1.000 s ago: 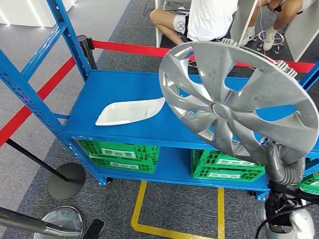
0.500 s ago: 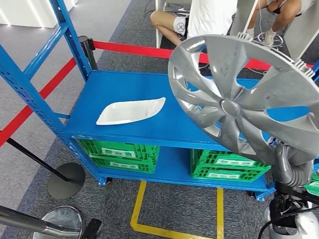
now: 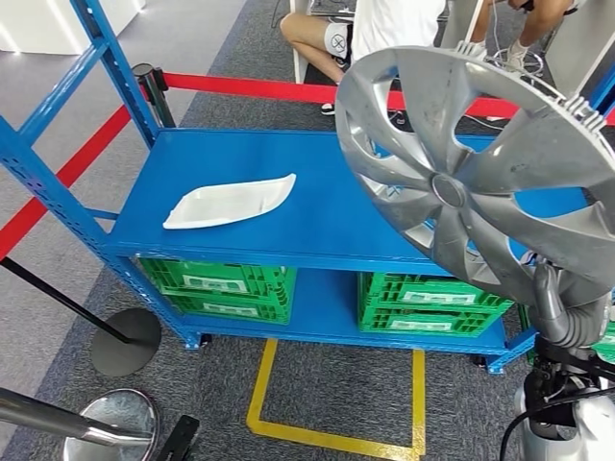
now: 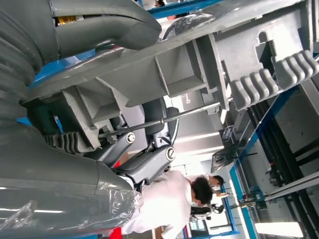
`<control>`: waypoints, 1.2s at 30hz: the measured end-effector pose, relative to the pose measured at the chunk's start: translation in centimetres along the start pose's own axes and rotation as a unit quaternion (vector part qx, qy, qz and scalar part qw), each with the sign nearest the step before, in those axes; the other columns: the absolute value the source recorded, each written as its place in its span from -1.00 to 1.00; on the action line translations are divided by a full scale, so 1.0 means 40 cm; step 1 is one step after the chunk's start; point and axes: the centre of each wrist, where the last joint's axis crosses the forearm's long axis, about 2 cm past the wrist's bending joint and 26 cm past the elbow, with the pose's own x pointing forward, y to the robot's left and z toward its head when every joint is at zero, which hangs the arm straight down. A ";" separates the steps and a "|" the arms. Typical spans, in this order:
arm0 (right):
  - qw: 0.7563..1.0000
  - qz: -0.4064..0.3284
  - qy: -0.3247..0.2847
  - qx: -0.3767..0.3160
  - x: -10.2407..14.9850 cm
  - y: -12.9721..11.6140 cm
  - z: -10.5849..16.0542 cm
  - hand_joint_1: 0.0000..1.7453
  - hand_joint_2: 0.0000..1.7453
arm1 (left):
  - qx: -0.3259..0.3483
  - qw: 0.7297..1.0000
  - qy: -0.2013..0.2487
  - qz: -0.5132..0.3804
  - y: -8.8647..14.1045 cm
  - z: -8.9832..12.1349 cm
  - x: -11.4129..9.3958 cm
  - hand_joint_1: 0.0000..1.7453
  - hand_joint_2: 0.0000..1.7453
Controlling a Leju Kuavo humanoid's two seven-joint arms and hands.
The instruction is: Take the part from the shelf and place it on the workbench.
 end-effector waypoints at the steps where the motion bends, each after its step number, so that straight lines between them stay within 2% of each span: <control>1: 1.000 0.001 -0.001 0.000 0.000 0.000 -0.002 1.00 1.00 | 0.000 1.000 -0.001 -0.001 0.001 -0.001 0.001 -1.00 1.00; 30: 1.000 0.022 0.002 0.009 0.002 -0.003 0.001 1.00 1.00 | -0.007 1.000 0.011 0.001 0.000 0.004 -0.009 -1.00 1.00; 36: 0.999 0.037 -0.006 0.014 0.016 0.002 0.032 1.00 1.00 | -0.007 1.000 0.013 -0.006 0.006 0.007 -0.016 -1.00 1.00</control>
